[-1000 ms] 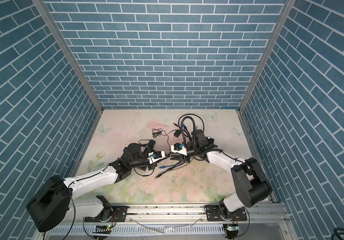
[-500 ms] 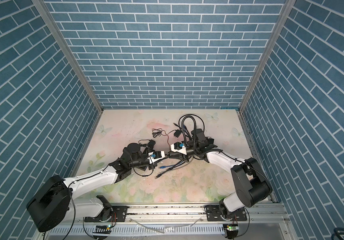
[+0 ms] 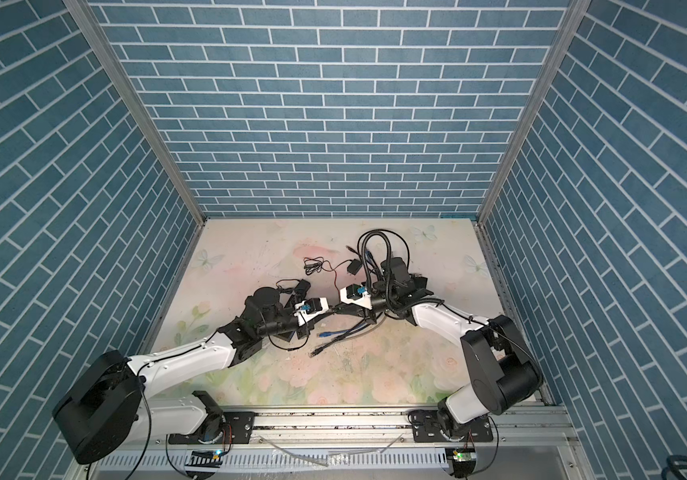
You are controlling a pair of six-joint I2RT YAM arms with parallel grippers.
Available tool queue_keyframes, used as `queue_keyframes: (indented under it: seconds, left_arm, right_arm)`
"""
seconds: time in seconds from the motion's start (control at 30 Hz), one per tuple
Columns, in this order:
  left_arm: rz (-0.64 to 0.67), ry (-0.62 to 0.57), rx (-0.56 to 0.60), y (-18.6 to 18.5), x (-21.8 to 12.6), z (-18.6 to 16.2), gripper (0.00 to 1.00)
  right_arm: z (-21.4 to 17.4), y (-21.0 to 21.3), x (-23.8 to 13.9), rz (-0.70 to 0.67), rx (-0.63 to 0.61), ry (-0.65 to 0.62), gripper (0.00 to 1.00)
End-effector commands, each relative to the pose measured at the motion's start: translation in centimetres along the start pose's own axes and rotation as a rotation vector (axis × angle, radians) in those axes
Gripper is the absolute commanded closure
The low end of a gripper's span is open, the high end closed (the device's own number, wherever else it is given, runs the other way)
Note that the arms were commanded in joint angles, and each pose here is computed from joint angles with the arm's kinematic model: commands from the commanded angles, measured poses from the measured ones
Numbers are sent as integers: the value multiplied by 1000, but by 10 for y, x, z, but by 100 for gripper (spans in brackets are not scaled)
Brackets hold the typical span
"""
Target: Insert the plug into the switch port
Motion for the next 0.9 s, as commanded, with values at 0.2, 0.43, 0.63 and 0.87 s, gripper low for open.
queue_keyframes:
  seconds: [0.2, 0.43, 0.63, 0.87]
  left_arm:
    - [287, 277, -439, 15, -16, -18, 78]
    - [374, 306, -737, 28, -34, -40, 50]
    - [551, 288, -964, 43, -59, -78, 1]
    - [641, 286, -1034, 51, -65, -91, 0]
  right_arm:
    - [-8, -2, 18, -220, 163, 258, 100]
    - [-13, -5, 32, -332, 274, 345, 100]
    - [-19, -3, 53, -364, 306, 392, 100]
    - [-23, -10, 79, -377, 391, 415, 100]
Point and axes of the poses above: each gripper's point midway between its finger pads, its own x axis out along the fingers, its own y axis along the line the jaws close on, z = x × y, the point moved 10 cm from there along -x, back along the fingers, and after that the axes turned 2 degrees about -x, right-handed, at the moved point
